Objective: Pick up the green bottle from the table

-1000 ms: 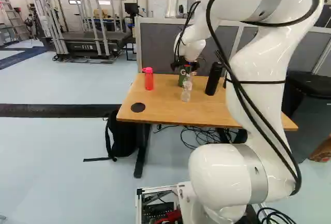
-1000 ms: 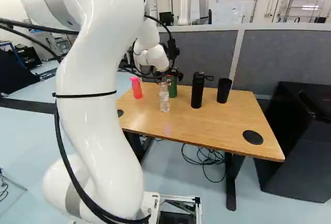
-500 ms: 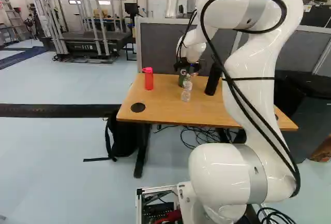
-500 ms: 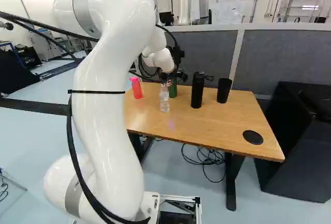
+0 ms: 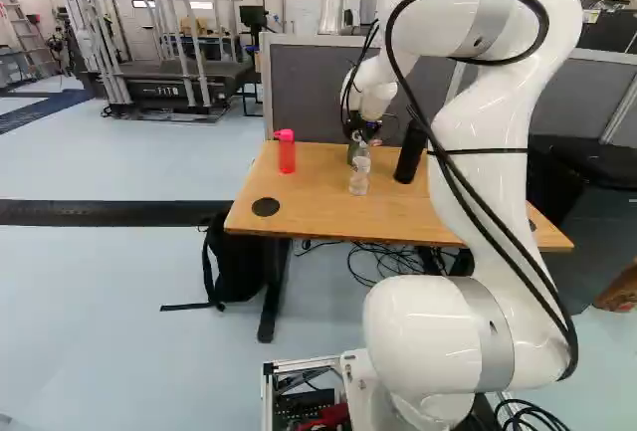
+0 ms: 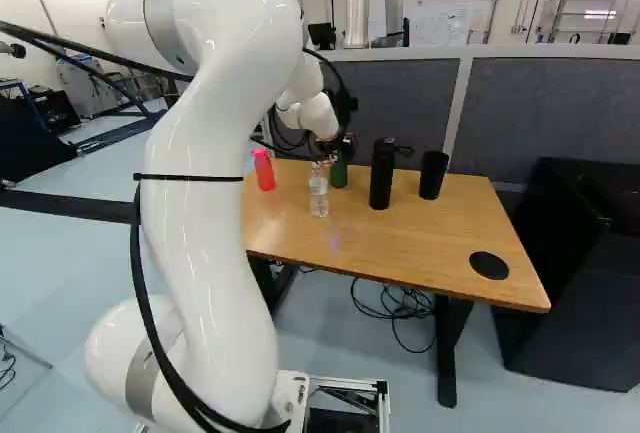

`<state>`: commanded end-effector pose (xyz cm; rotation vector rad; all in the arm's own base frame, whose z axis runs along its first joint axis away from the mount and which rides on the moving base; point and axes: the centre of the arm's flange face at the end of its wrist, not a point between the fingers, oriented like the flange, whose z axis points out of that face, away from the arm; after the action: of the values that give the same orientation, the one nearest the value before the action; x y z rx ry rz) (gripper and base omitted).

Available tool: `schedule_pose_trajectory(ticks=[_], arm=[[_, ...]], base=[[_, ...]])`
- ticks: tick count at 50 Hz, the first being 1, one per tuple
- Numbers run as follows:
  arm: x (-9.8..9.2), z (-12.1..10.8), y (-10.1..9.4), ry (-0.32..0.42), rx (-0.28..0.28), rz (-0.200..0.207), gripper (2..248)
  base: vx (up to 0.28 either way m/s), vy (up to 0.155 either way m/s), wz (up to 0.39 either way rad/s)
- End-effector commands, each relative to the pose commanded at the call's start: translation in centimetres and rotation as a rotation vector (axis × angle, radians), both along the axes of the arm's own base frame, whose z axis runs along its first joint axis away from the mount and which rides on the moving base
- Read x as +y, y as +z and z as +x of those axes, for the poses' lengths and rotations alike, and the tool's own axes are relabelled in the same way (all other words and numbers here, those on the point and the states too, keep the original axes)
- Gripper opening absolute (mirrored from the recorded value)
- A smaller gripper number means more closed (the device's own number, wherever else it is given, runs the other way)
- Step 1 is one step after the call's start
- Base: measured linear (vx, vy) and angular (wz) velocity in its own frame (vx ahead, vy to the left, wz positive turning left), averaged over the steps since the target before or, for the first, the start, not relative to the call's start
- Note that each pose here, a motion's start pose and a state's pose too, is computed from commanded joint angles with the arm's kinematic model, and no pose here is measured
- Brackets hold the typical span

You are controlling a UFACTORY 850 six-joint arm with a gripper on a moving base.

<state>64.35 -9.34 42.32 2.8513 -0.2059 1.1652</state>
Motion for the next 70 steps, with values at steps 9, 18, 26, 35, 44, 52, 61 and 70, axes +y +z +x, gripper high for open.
schedule_pose_trajectory(ticks=[9,18,26,35,44,52,61,70], arm=[[0.0,-0.2,0.8,0.000,-0.011,-0.002,121],[0.1,-0.5,1.9,0.000,-0.027,-0.004,121],[0.1,-1.1,2.9,-0.001,-0.038,-0.006,121],[0.1,-2.0,4.2,-0.002,-0.052,-0.008,121],[0.2,-2.9,5.3,-0.004,-0.065,-0.010,121],[0.2,-3.7,6.3,-0.005,-0.078,-0.011,121],[0.3,-4.7,7.5,-0.006,-0.092,-0.014,121],[0.3,-5.6,8.6,-0.008,-0.107,-0.016,121]], base=[[0.000,0.000,0.000],[0.000,0.000,0.000],[0.000,0.000,0.000],[0.000,0.000,0.000],[0.000,0.000,0.000],[0.000,0.000,0.000],[0.000,0.000,0.000],[0.000,0.000,0.000]])
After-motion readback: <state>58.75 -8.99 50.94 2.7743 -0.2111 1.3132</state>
